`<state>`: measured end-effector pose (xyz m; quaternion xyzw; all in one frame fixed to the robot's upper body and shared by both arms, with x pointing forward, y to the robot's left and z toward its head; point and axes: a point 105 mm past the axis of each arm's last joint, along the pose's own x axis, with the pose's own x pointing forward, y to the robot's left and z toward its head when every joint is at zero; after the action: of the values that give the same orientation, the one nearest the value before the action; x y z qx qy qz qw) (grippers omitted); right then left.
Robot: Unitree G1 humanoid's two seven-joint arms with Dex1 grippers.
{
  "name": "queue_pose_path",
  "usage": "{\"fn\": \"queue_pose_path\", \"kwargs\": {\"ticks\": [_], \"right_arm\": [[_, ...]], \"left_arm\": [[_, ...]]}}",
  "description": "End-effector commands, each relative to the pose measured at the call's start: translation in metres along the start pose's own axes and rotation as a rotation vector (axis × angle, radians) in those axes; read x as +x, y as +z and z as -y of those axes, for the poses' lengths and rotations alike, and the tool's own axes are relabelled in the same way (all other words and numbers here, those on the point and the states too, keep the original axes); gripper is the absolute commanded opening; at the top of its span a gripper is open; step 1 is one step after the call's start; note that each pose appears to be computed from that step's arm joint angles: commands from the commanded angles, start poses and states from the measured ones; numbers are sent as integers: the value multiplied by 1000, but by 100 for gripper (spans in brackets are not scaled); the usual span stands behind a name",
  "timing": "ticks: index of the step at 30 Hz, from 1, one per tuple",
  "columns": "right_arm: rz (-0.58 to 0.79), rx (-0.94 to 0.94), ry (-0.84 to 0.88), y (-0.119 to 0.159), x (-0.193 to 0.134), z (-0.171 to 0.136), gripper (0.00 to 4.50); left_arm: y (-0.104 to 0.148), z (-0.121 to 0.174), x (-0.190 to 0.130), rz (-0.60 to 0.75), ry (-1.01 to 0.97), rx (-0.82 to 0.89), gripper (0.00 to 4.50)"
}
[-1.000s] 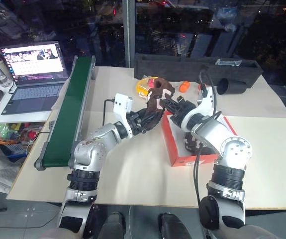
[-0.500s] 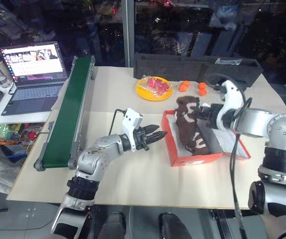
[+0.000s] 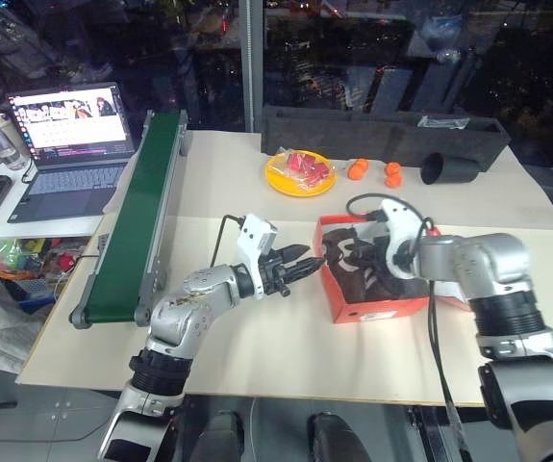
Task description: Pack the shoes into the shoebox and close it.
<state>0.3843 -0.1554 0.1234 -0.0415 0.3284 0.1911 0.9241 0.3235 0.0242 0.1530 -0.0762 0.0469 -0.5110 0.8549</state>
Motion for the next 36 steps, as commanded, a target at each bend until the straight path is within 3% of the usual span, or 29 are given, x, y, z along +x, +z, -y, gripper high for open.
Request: {"fn": "queue_pose_path", "kwargs": {"ticks": [1, 4, 7, 8, 13, 17, 23, 27, 29, 31, 32, 36], "right_arm": [[-151, 23, 5, -45, 24, 3, 13], [-192, 66, -25, -64, 28, 14, 13], [-158, 118, -36, -62, 25, 20, 13], [-133, 140, -30, -57, 23, 20, 108], [82, 182, -85, -5, -9, 26, 260], [300, 208, -86, 42, -57, 23, 260], [503, 271, -156, 64, -127, 33, 260], [539, 354, -279, 39, -145, 54, 166], [534, 413, -345, 15, -148, 63, 81], [512, 457, -417, -7, -150, 70, 30], [500, 472, -450, -15, -152, 72, 12], [468, 518, -539, -41, -155, 75, 12]], "left_arm": [[4, 5, 4, 6, -27, 59, 233], [-1, -1, 4, -33, -13, 129, 233], [-3, -3, 4, -39, -17, 139, 233], [-3, -3, 4, -36, -19, 137, 238], [-3, -5, 6, -42, -11, 177, 238], [-3, -8, 6, -50, -2, 212, 238], [-3, -12, 7, -45, -8, 219, 238], [-3, -11, 9, -47, -36, 223, 238], [-5, -8, 10, -51, -63, 223, 238], [-8, -5, 11, -56, -85, 219, 238], [-9, -4, 11, -58, -93, 216, 238], [-13, -1, 13, -63, -111, 210, 238]]}}
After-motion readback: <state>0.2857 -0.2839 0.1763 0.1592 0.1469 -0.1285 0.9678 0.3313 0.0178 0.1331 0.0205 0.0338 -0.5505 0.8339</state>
